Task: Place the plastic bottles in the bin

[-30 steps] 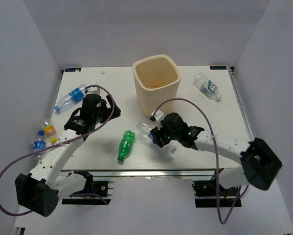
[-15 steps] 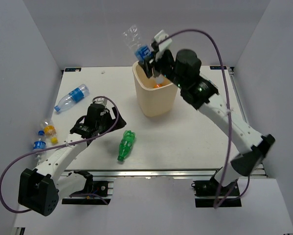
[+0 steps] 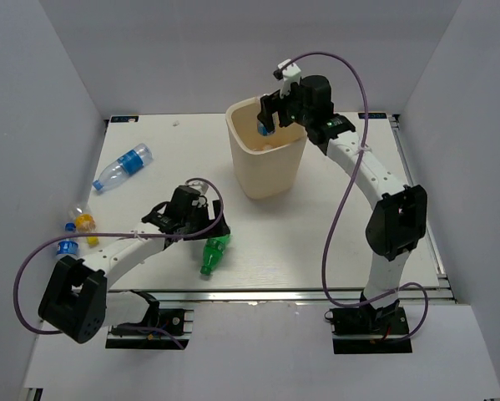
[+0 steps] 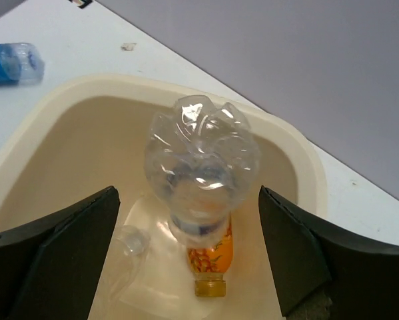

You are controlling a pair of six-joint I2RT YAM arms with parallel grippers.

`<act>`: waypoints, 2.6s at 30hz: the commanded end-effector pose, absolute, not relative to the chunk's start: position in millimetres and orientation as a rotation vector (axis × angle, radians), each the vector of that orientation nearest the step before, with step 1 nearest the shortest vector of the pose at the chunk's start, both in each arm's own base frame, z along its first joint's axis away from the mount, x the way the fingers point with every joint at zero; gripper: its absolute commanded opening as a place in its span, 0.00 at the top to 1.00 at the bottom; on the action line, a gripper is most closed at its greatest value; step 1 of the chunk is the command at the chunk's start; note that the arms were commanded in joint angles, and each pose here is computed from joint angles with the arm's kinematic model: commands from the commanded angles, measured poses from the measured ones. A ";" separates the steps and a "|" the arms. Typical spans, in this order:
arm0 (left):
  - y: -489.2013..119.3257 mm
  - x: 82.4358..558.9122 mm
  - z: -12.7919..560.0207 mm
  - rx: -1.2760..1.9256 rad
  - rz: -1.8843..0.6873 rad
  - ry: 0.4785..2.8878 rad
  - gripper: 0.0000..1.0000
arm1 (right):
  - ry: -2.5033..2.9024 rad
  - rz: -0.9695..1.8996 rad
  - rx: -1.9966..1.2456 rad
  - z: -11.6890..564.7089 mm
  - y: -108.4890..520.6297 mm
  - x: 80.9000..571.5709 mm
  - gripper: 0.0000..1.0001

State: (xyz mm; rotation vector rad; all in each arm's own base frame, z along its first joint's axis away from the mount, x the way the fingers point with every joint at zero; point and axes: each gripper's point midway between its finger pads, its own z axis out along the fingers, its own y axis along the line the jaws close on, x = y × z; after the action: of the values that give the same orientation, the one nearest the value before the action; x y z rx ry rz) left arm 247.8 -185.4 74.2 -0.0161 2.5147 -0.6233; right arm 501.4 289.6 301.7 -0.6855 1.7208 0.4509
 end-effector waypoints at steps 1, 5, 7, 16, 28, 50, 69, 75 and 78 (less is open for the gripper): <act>-183.1 253.9 77.4 0.040 -0.544 2.511 0.02 | 1.507 0.493 -0.656 395.4 280.1 475.2 0.11; -181.2 260.5 72.1 0.037 -0.494 2.530 0.02 | 1.498 0.559 -0.602 419.1 262.2 464.6 0.11; -185.9 261.1 69.7 0.052 -0.513 2.534 0.02 | 1.493 0.594 -0.603 423.1 254.4 456.7 0.11; -187.4 266.3 57.8 0.093 -0.469 2.567 0.19 | 1.538 0.618 -0.401 430.1 185.0 448.9 0.11; -165.7 338.9 183.6 -0.113 -0.286 2.197 0.73 | 1.707 0.430 -0.280 361.1 82.4 482.7 0.11; -277.8 462.1 474.7 0.150 -0.653 1.513 0.82 | 1.986 0.321 -0.499 186.4 0.5 589.4 0.11; -306.8 473.4 437.1 0.241 -0.717 1.616 0.02 | 2.304 0.208 -0.526 54.7 -24.1 574.8 0.12; -267.2 477.2 440.5 0.137 -0.541 1.642 0.02 | 2.272 0.269 -0.483 73.1 -13.1 577.6 0.56; -227.6 484.8 428.4 0.018 -0.472 1.677 0.02 | 2.156 0.323 -0.487 130.4 0.8 584.5 0.61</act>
State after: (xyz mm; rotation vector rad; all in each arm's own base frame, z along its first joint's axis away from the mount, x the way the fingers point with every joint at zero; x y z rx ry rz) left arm 498.4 -282.7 382.9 0.1518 1.7481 -0.5566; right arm 567.6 -14.2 45.1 -0.4747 2.3312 0.2908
